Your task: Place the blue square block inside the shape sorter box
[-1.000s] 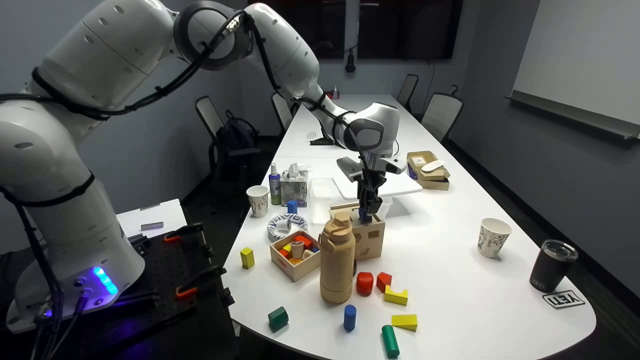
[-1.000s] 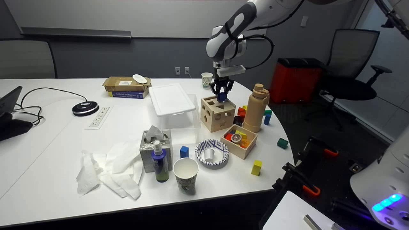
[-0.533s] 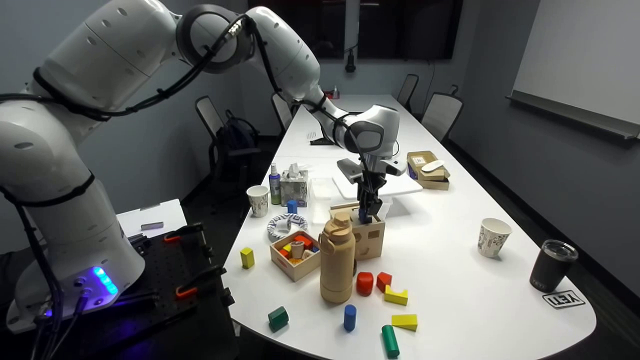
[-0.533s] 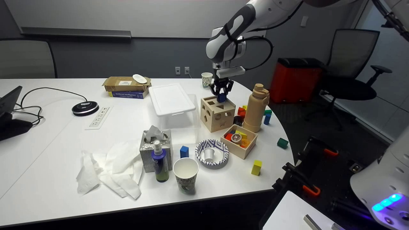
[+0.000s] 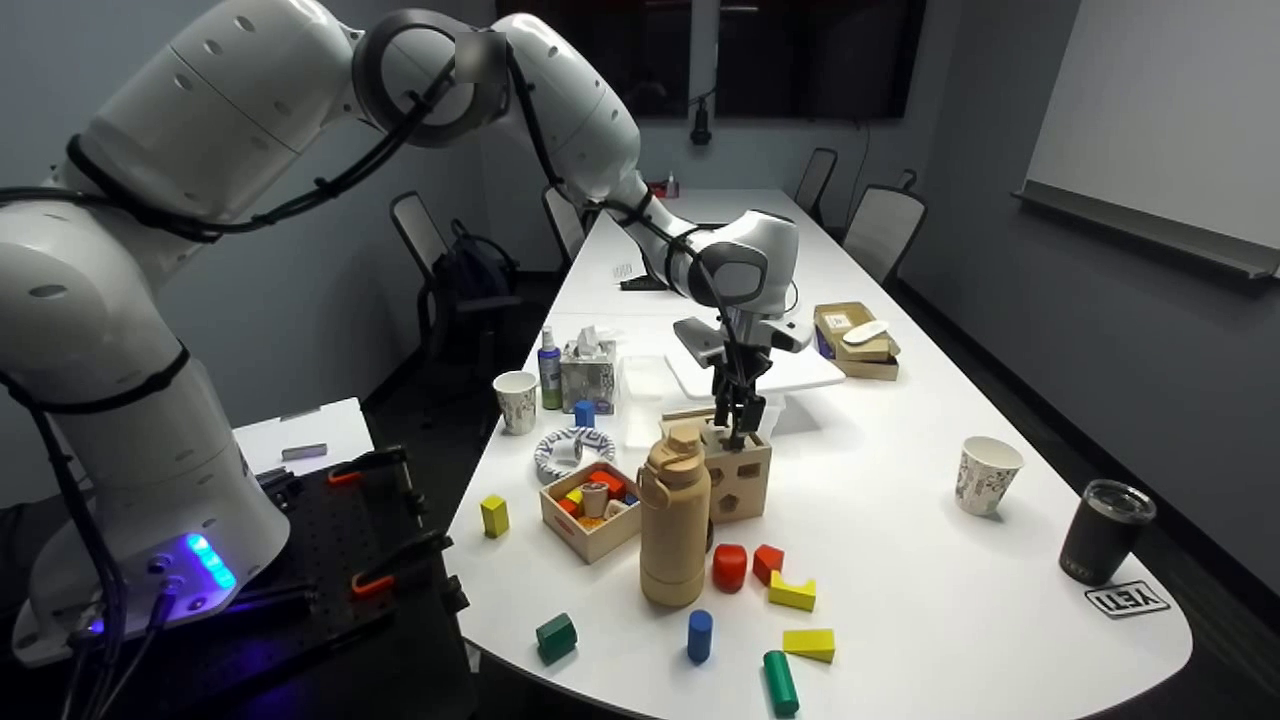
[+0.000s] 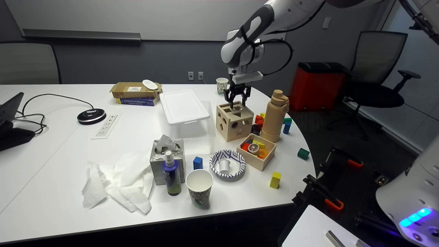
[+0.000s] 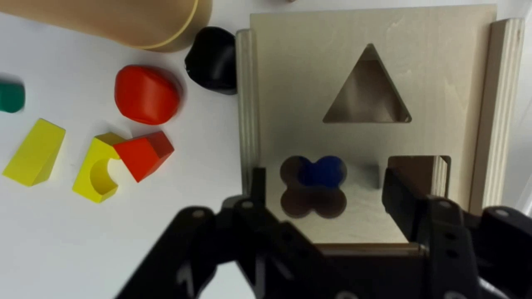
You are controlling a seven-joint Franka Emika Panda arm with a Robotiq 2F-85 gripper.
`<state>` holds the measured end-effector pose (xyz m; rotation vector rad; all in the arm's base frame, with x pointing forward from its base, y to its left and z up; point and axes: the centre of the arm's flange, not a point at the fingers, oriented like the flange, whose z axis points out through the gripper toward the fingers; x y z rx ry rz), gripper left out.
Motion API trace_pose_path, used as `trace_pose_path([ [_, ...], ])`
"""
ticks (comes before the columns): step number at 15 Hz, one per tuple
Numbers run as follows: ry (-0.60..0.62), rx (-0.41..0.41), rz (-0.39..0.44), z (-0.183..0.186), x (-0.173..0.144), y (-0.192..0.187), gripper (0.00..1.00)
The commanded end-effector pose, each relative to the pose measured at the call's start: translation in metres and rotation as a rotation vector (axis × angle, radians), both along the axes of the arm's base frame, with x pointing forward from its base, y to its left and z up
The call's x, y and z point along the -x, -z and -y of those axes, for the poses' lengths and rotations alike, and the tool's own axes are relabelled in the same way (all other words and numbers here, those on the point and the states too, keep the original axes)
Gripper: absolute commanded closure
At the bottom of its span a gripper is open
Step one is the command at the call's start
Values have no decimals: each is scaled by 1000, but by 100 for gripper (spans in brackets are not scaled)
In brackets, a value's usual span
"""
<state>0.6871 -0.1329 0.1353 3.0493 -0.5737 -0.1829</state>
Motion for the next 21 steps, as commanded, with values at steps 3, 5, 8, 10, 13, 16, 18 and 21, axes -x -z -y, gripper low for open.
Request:
trace_pose_path([
  [3,-11,-29,-5,-2,-7,-14,0],
  [5,-13,-29,5,-5,-8,-21,0],
  [8,-16,-21,25,-10,-11,-38,0],
  [10,-24,-11,41,-15,-12,-55,0],
  [13,-33,4,71,-20,-12,-84,0],
  [16,-43,23,103,-23,-11,-106,0],
  [18,-49,35,126,-23,-10,-117,0],
  [21,-50,46,145,-23,-9,-127,0],
])
